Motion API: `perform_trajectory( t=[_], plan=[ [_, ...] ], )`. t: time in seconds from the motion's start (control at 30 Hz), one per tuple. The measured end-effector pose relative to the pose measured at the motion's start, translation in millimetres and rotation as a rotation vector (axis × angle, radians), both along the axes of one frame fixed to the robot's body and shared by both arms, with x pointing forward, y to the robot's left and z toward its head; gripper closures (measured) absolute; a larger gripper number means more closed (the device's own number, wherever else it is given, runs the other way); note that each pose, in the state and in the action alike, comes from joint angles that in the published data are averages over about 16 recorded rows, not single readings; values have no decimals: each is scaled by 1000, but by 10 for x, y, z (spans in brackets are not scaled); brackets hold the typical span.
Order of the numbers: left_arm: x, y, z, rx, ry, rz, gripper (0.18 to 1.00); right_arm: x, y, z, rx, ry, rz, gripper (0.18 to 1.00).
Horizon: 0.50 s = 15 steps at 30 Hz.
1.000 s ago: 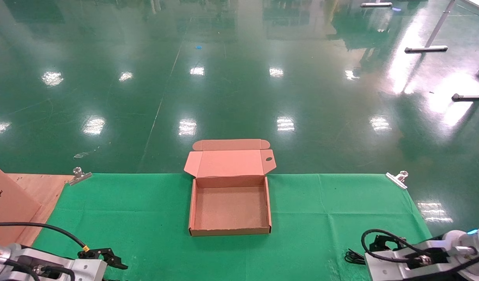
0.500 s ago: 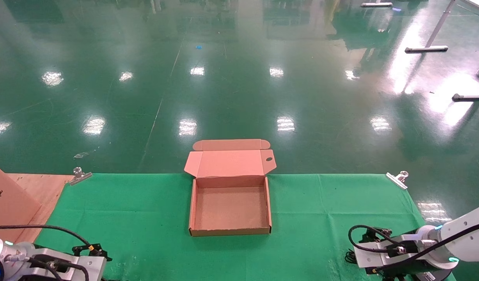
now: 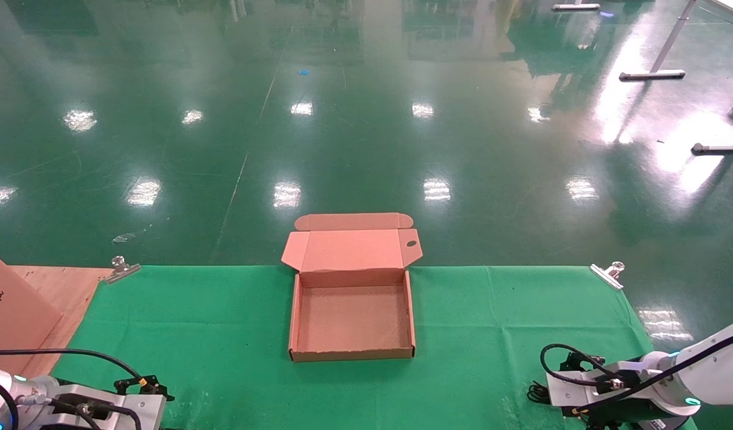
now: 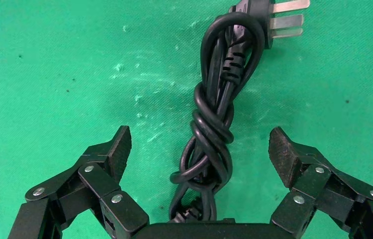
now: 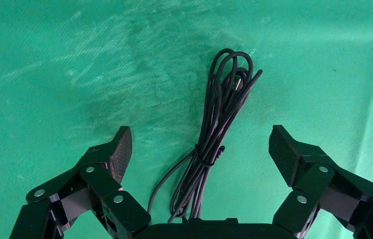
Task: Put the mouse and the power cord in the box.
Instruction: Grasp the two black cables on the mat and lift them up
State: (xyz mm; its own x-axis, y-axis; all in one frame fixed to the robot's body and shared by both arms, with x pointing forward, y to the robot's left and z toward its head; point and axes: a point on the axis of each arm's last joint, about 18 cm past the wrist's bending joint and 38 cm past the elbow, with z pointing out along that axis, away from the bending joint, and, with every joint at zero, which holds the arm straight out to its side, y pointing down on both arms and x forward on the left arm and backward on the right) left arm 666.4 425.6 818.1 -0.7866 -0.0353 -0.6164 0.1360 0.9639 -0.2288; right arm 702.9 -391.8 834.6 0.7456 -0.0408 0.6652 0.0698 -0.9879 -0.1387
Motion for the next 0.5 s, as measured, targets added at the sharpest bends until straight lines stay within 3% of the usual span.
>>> perform_trajectory(
  t=[0.5],
  plan=[
    [-3,39,-13,9,4,3,226,-10,-150,18,12,-7,-11,211]
  ],
)
